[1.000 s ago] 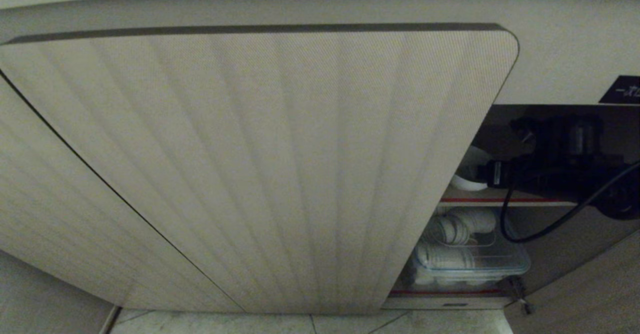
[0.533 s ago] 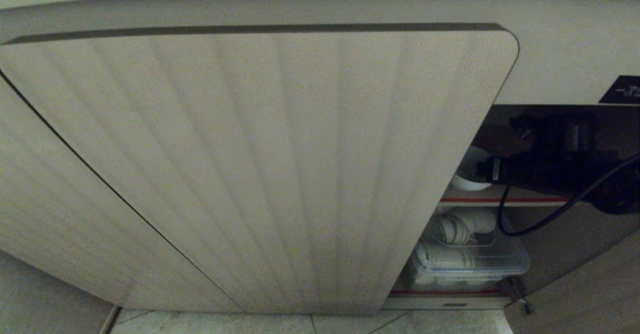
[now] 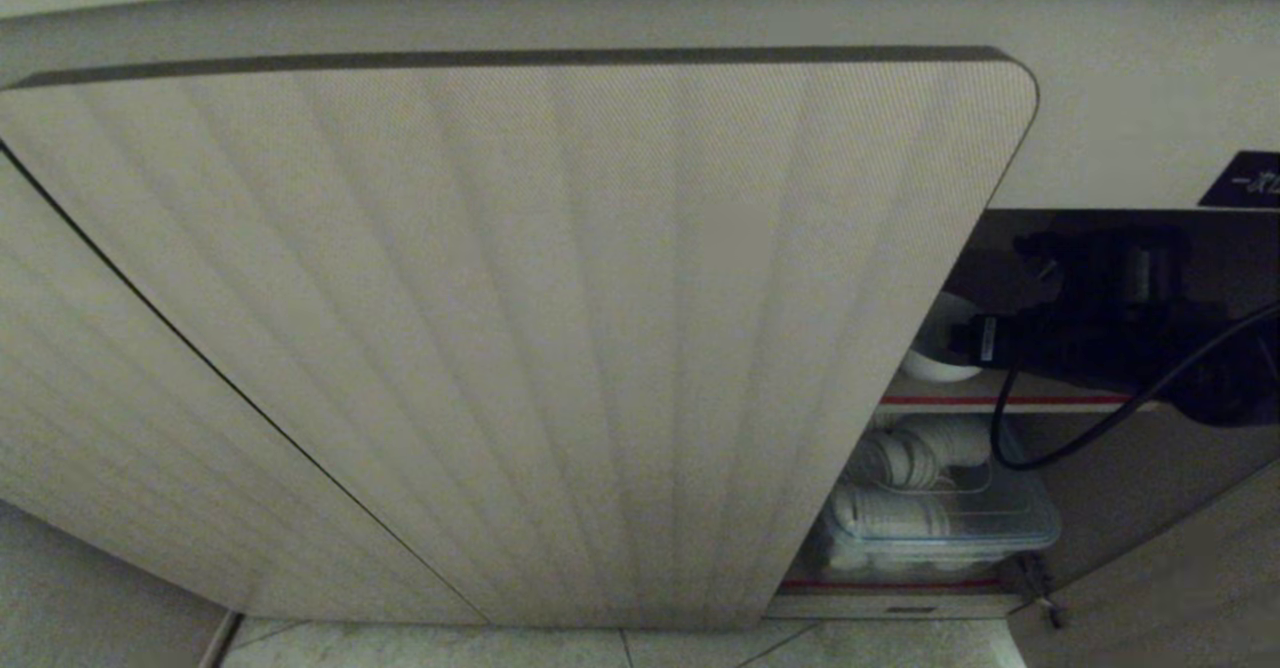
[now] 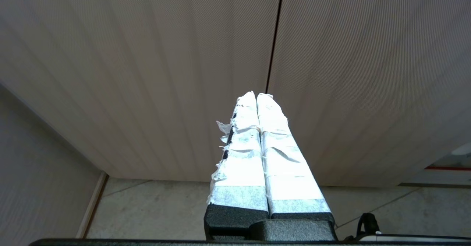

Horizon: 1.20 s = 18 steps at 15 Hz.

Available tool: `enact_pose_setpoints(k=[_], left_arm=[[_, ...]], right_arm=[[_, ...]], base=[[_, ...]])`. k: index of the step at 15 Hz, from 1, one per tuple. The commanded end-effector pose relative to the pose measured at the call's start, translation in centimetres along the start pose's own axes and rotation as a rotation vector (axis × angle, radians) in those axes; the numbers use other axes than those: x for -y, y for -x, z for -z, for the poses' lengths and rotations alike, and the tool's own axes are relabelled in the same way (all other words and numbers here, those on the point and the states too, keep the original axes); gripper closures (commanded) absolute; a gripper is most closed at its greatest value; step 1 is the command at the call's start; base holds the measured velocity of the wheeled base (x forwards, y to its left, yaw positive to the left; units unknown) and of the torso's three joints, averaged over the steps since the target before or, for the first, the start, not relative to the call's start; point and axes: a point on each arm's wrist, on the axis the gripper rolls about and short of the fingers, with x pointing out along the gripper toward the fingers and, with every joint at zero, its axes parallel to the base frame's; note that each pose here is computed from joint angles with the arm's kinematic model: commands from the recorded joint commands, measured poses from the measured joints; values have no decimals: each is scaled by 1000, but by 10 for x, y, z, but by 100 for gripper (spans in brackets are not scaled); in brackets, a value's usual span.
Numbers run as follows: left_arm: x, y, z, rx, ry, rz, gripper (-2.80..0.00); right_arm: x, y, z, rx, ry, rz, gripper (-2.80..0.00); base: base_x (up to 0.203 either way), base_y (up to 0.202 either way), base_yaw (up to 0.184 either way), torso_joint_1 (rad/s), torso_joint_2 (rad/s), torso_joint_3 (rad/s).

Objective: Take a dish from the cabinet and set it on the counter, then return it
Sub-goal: Take the bowl from the cabinet

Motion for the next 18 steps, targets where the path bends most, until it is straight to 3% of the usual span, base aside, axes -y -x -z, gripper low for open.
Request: enact_pose_setpoints(k=[1,18], left_arm=[[0,0,0,1,1,1,0],[0,0,0,1,1,-2,0]], right_arm=[[0,-1,1,0,-1,-1,-280],[0,-7,-8,-11,2,-1,-280]], base=[[0,0,0,0,0,0],[0,0,0,0,0,0]])
